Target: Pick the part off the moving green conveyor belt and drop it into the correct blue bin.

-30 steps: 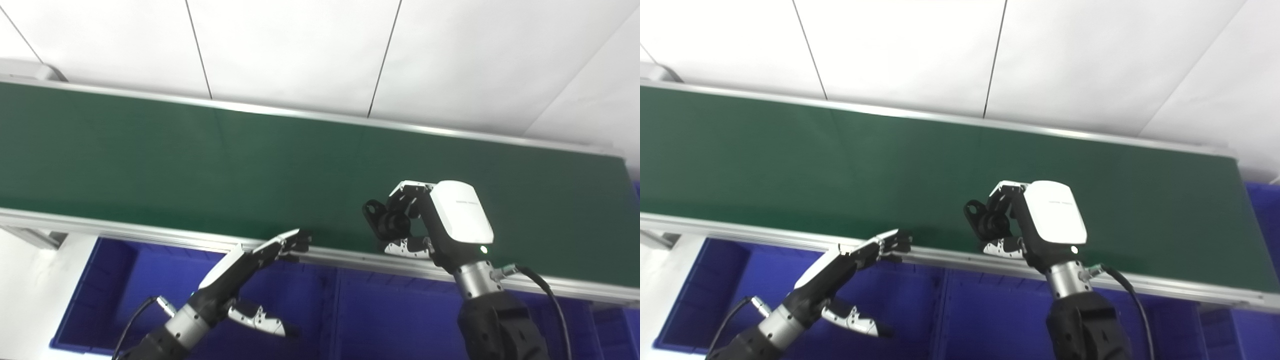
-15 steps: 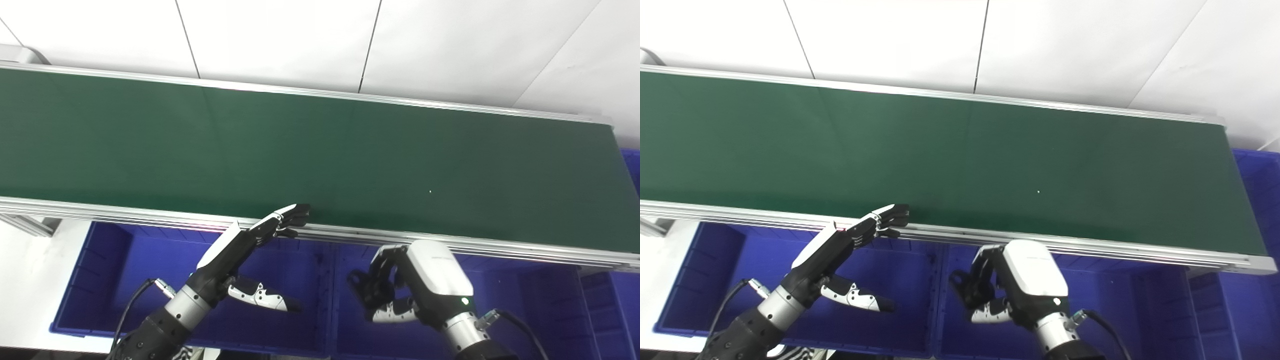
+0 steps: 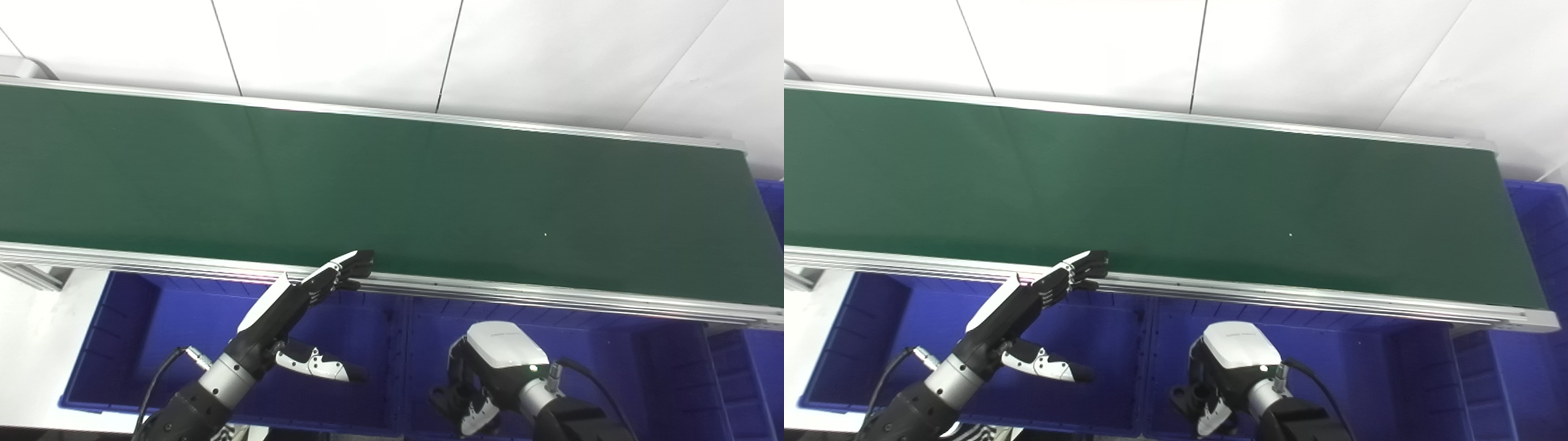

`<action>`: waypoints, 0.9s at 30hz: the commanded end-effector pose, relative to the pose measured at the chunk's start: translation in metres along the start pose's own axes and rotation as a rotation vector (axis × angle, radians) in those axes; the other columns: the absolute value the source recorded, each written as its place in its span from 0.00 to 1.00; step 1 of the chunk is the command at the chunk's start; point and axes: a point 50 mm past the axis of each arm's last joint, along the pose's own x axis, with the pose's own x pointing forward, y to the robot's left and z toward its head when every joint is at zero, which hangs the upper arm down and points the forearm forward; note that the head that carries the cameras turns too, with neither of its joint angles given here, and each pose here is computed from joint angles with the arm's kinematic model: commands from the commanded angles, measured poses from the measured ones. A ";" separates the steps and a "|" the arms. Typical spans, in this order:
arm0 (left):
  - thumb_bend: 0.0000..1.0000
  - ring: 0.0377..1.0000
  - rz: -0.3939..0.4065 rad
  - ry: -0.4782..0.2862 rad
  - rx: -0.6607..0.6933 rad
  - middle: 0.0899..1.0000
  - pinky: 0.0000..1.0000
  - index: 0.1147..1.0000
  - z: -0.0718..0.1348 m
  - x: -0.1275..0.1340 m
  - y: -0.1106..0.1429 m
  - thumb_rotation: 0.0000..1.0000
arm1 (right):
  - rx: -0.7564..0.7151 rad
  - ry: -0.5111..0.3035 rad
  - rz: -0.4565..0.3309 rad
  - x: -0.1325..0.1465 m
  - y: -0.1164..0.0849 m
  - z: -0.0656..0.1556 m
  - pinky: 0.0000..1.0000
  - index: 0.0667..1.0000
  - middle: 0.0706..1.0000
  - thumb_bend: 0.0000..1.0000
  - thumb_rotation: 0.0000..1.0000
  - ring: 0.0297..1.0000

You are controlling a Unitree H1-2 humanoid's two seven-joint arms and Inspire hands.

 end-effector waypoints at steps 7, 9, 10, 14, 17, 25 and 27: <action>0.73 0.87 0.014 -0.051 0.005 0.89 0.82 0.89 0.010 0.003 0.004 0.17 | -0.048 0.062 -0.061 -0.003 -0.003 0.006 0.47 0.75 0.63 0.61 0.33 0.58; 0.73 0.87 0.012 -0.051 0.011 0.90 0.82 0.89 0.010 0.003 0.005 0.18 | -0.034 0.070 -0.086 -0.005 -0.003 0.007 0.45 0.77 0.65 0.61 0.33 0.57; 0.73 0.87 0.011 -0.050 0.014 0.90 0.82 0.89 0.010 0.002 0.005 0.18 | -0.020 0.073 -0.107 -0.006 -0.002 0.007 0.41 0.78 0.64 0.61 0.33 0.53; 0.73 0.88 0.011 -0.045 0.005 0.90 0.83 0.89 0.010 0.001 0.005 0.19 | 0.037 0.072 -0.211 -0.013 -0.002 0.010 0.24 0.79 0.41 0.61 0.28 0.31; 0.74 0.87 0.010 -0.047 0.011 0.90 0.82 0.89 0.010 0.000 0.005 0.19 | 0.086 0.066 -0.308 -0.023 -0.004 0.012 0.20 0.78 0.32 0.61 0.28 0.25; 0.73 0.87 0.010 -0.041 0.027 0.90 0.81 0.89 0.012 -0.002 0.004 0.19 | 0.564 -0.094 -0.488 -0.071 -0.002 0.021 0.66 0.81 0.76 0.65 0.27 0.73; 0.73 0.87 0.007 -0.033 0.029 0.90 0.81 0.90 0.013 -0.002 0.004 0.19 | 0.676 -0.151 -0.526 -0.080 0.002 0.022 0.70 0.82 0.80 0.65 0.26 0.77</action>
